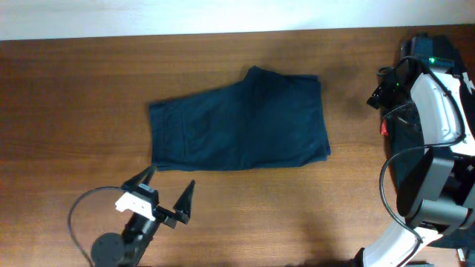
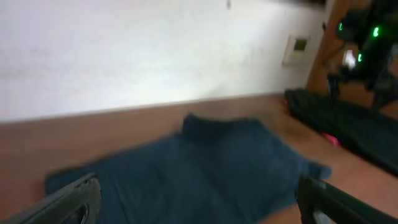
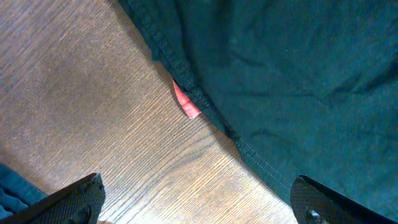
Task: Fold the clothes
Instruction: 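Grasp the left end of the shorts with the left gripper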
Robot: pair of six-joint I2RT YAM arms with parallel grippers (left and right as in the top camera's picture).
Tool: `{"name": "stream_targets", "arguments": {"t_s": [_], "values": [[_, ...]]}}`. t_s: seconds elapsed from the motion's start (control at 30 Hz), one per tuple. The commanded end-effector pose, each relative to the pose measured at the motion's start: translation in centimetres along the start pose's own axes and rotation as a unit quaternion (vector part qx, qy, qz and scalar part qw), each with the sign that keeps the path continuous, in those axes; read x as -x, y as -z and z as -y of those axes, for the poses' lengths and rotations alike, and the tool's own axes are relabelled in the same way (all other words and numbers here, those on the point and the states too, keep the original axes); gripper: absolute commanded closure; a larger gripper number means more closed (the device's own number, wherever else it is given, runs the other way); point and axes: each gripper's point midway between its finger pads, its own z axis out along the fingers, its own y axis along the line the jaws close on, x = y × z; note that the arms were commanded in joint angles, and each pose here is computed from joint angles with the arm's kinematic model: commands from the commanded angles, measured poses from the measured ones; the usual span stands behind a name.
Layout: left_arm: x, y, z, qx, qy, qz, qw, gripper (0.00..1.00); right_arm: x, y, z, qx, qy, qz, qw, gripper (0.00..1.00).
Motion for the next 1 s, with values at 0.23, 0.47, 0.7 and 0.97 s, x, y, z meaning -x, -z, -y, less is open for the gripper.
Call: {"name": "stream_targets", "arguments": {"t_s": [0.23, 0.47, 0.7, 0.97], "values": [[6.1, -5.9, -3.4, 0.065, 0.090, -0.335, 0.935, 0.01, 0.6, 0.5, 0.3, -0.005, -0.007, 0.013, 1.000, 0.01], [-3.4, -11.0, -11.1, 0.210, 0.152, -0.468, 0.845, 0.01, 0.6, 0.5, 0.3, -0.005, -0.007, 0.013, 1.000, 0.01], [-13.6, -11.0, -15.0, 0.219, 0.216, -0.561, 0.769, 0.01, 0.6, 0.5, 0.3, -0.005, -0.007, 0.013, 1.000, 0.01], [-16.7, -11.9, -17.1, 0.203, 0.217, -0.562, 0.772, 0.02, 0.6, 0.5, 0.3, -0.005, -0.007, 0.013, 1.000, 0.01]]}}
